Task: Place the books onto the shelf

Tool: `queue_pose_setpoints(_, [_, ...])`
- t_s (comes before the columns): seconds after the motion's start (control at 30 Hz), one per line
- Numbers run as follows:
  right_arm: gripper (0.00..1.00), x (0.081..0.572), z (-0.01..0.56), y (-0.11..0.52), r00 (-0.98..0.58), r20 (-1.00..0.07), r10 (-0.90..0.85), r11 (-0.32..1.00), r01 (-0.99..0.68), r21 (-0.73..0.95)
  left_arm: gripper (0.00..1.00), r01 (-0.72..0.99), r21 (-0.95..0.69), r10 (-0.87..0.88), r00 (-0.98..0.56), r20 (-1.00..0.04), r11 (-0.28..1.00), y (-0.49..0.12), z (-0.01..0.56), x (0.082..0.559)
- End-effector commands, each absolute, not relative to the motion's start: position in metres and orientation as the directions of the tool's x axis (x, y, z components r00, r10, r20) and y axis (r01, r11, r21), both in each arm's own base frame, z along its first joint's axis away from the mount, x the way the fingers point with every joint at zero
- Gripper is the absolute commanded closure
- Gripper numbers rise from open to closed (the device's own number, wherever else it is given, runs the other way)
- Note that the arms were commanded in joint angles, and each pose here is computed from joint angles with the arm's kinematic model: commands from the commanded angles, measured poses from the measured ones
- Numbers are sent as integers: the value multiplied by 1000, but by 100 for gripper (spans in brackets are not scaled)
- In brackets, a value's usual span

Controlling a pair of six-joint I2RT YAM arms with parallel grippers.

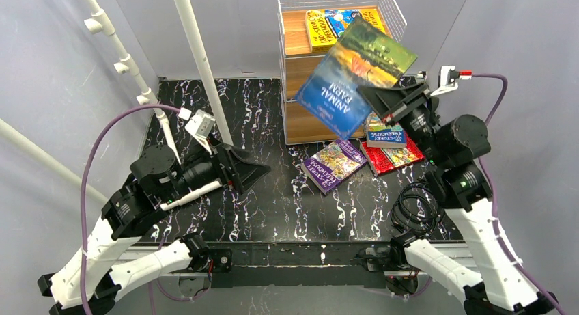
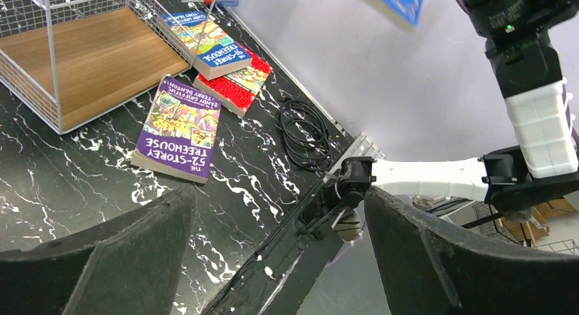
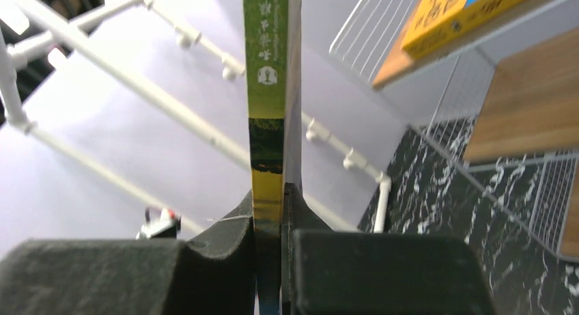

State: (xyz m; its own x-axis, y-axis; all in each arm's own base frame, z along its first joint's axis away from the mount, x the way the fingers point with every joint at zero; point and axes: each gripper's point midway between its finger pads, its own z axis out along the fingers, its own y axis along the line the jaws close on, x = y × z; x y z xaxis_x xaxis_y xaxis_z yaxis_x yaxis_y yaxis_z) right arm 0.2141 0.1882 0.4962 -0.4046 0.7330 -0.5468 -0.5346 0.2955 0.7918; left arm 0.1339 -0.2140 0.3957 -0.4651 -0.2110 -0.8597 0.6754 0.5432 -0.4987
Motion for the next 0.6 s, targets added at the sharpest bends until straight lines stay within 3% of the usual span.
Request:
queue_pose_setpoints(0.0, [99,232,578,152,-175,-359,917,186,-608,772,9,668,-487,-208,-456,-865,563,-208,390,134])
queue_pose_setpoints(0.33, [99,309,591,126,-19,-23,1000,10,-505,863,9,660,-494,-219,-458,-862,566,-205,391,133])
queue_pose_setpoints(0.57, [99,340,597,131,-11,114,993,-106,-462,880,9,653,-501,-222,-465,-857,568,-206,391,135])
